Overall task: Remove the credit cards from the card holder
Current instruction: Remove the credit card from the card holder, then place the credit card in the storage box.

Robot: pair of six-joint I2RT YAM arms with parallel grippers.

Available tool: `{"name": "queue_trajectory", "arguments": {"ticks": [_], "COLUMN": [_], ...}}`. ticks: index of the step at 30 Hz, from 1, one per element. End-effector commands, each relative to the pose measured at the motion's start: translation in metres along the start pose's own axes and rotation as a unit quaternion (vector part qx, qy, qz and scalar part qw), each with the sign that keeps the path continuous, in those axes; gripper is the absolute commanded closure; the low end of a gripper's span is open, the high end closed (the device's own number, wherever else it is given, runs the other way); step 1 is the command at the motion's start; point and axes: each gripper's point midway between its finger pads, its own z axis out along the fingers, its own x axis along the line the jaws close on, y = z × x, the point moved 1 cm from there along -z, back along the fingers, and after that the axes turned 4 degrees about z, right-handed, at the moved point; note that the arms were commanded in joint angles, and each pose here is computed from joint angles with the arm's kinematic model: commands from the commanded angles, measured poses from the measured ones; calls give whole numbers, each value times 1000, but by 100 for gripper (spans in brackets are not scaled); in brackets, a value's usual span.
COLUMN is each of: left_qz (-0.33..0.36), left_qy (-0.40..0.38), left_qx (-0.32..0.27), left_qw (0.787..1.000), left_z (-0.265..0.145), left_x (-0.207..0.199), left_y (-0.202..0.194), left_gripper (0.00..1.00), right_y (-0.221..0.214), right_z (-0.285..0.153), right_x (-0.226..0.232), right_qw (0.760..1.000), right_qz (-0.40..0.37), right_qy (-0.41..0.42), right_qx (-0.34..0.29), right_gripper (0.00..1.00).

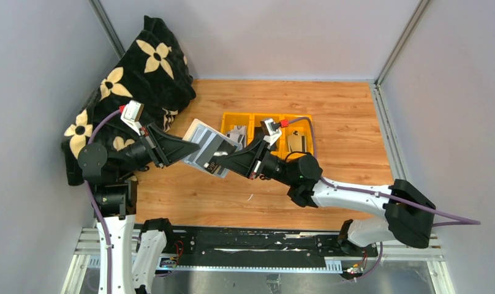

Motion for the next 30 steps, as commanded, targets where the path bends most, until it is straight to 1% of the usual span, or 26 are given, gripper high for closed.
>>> {"name": "queue_trajectory", "arguments": {"ticks": [1,3,6,10,13,17,22,25,27,29,30], "left_qz": [24,25,37,43,56,89,112,113,114,113,112], "left_qy": [-3,8,23,20,25,38,51,56,56,54,53], "left_qx": [0,0,-5,-3,2,3,1,2,3,2,2], "left_qw": [1000,1000,999,999,998,995,992,992,992,992,992], "left_z": [-1,-1,-2,-2,-3,-5,-6,-5,-5,-5,-5], "left_x": [-9,-5,0,-3,-5,-7,-5,-2,-2,-3,-5], "left_y": [2,2,2,3,3,4,6,7,7,7,7], "left_gripper": [100,100,100,100,100,100,100,100,100,100,100], "right_y": [11,7,5,6,13,22,42,63,75,92,95], "right_z": [-13,-17,-18,-24,-35,-54,-81,-101,-122,-139,-152], "right_x": [6,1,1,-1,0,-3,-11,-26,-50,-69,-85], "right_qw": [999,998,997,996,995,989,978,959,938,920,905], "right_qz": [-30,-41,-50,-48,-56,-85,-113,-139,-147,-159,-150], "right_qy": [-12,-34,-44,-55,-68,-104,-164,-235,-304,-350,-388], "right_qx": [1,15,27,44,53,62,63,68,79,79,87], "right_gripper": [100,100,100,100,100,100,100,100,100,100,100]}}
